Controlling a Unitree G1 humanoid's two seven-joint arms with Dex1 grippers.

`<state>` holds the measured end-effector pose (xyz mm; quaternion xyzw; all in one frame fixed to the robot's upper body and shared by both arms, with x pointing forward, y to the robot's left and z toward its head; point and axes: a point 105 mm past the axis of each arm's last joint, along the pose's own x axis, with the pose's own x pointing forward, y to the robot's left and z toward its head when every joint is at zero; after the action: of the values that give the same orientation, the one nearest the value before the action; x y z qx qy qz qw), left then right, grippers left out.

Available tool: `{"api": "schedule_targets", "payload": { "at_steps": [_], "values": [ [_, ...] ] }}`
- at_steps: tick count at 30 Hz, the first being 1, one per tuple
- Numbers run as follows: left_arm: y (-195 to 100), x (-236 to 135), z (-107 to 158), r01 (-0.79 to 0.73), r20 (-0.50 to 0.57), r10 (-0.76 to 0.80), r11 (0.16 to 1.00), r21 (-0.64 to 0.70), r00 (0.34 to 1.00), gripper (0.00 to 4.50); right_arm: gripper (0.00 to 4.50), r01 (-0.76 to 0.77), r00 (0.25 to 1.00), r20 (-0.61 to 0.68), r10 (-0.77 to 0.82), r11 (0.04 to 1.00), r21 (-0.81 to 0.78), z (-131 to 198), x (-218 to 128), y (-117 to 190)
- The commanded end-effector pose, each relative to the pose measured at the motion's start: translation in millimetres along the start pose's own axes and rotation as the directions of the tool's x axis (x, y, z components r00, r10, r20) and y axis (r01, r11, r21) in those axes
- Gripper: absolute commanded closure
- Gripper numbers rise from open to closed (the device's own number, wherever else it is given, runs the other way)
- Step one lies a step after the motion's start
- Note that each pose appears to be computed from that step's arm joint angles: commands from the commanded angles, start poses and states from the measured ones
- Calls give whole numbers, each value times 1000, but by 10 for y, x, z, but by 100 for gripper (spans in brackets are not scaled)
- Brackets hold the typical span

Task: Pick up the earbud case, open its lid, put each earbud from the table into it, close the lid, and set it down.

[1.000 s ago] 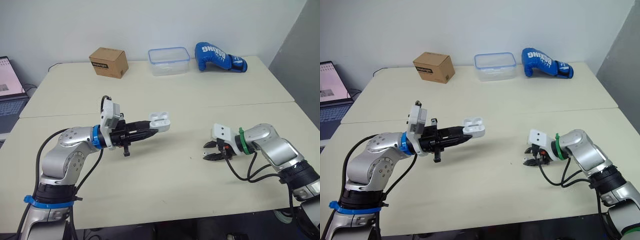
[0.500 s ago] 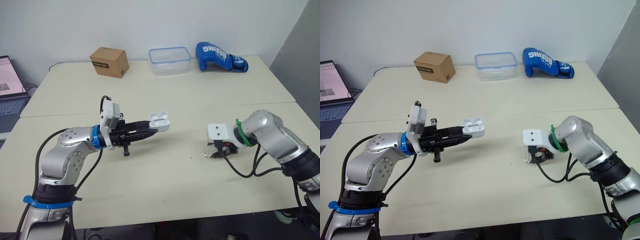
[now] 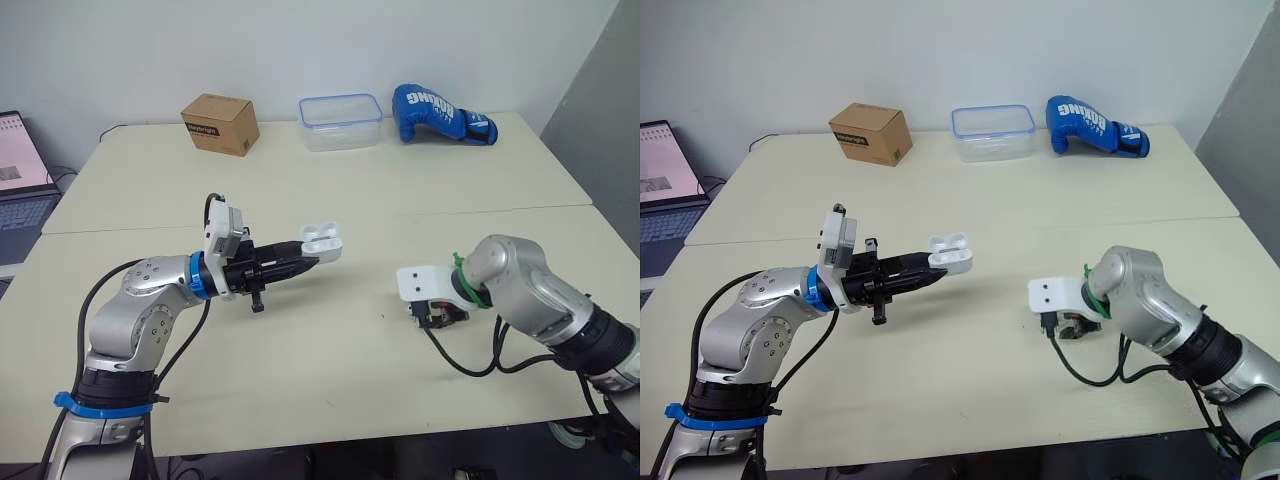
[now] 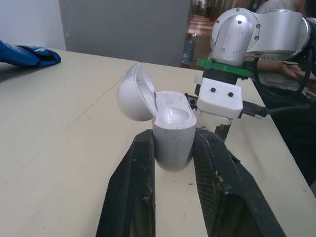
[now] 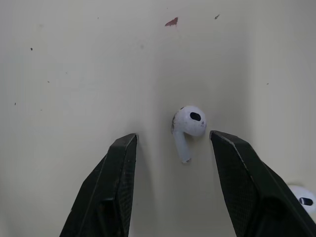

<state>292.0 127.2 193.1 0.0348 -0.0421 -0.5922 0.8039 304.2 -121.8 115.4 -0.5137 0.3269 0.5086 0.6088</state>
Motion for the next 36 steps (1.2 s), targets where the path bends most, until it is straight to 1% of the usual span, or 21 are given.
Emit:
{"api": "schedule_targets", "payload": {
  "at_steps": [1,9,17,25,36],
  "values": [
    [-60,37,84,20,22,-21,998,53,1000,379,207,44,999,-19,-44,999,-19,71,-83,-71],
    [-77,54,64,16,31,-18,999,48,999,379,207,37,999,-39,-37,999,-4,115,-103,-115],
    [-82,52,55,9,36,-11,999,46,999,379,207,0,999,-36,0,1000,-8,174,-89,-56],
    [-97,49,45,7,33,-8,999,43,999,379,207,-9,999,-39,10,1000,23,176,-9,-27],
    [-104,39,35,4,29,-6,999,39,1000,379,207,-9,999,-39,11,999,35,189,6,-22]
  ]
}}
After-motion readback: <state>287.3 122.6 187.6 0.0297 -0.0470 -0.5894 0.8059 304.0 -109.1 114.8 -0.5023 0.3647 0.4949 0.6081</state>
